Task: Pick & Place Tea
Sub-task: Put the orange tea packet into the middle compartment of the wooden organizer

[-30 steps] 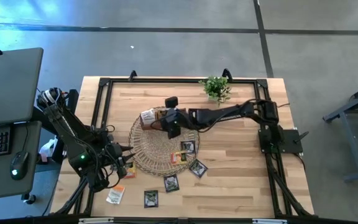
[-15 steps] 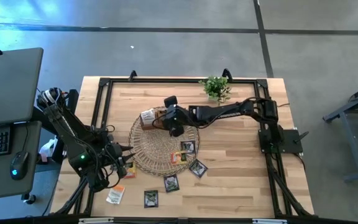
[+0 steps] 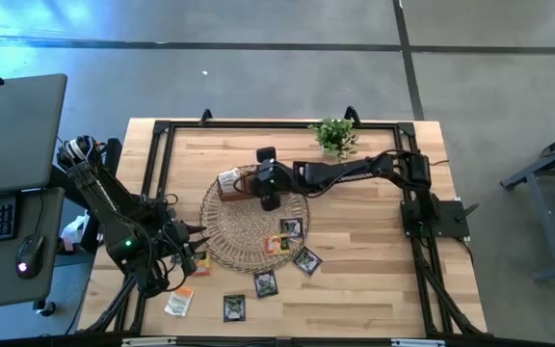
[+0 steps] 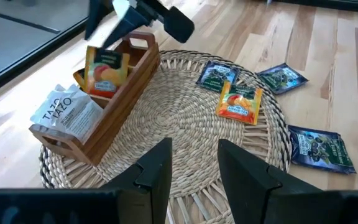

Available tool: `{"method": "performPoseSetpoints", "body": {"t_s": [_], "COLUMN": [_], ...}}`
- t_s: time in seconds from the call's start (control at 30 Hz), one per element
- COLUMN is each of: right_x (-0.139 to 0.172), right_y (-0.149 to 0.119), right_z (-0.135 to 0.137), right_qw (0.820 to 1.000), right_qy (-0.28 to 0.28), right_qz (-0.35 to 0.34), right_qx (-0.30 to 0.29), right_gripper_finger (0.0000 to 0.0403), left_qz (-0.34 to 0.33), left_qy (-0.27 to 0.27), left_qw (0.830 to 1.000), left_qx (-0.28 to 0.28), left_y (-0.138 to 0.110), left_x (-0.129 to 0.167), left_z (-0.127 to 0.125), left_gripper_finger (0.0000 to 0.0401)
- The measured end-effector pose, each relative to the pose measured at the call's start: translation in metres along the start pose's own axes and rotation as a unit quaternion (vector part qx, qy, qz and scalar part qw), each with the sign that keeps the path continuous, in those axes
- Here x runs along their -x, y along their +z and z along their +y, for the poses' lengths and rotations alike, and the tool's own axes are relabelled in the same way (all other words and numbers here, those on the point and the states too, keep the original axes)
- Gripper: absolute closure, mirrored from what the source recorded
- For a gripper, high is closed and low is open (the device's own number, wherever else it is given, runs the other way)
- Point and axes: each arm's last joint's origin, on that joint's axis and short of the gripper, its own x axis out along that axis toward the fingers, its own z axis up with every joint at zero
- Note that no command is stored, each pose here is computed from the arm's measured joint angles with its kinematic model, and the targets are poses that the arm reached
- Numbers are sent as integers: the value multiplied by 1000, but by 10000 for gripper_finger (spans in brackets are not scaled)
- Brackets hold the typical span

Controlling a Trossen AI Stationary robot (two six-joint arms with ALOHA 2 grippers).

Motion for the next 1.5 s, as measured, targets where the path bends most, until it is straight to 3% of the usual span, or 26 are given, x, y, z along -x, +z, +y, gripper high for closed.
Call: {"method": "performPoseSetpoints", "body": {"t_s": [0.2, 0.27, 0.37, 0.57, 0.77, 0.97, 1.33, 1.5], "right_x": [7, 15, 21, 18, 4, -5, -2, -1], "right_y": [10, 12, 9, -14, -38, -50, -52, -50], "right_z": [-3, -3, 0, -1, -8, -9, 3, 6], "right_qw": [996, 995, 990, 950, 904, 894, 899, 899], "right_qy": [-89, -81, -27, -1, 31, 69, 72, 82], "right_qz": [9, 11, 20, 100, 90, 27, 62, 60], "right_qx": [-16, -50, -137, -296, -416, -442, -428, -425], "right_gripper_finger": [262, 255, 252, 267, 274, 274, 276, 309], "left_qz": [0, 1, 1, 0, -2, -2, -2, -2], "left_qy": [0, 0, -1, -1, -1, -1, 0, 0], "left_qw": [1000, 1000, 1000, 1000, 1000, 1000, 1000, 1000], "left_qx": [0, 0, 0, 0, 2, 1, 0, -1], "left_y": [0, 0, 0, 0, 0, 0, 0, 0], "left_x": [0, 0, 0, 0, 0, 0, 0, 0], "left_z": [0, 0, 0, 0, -1, 0, 0, 0], "left_gripper_finger": [272, 272, 272, 272, 272, 272, 272, 272]}}
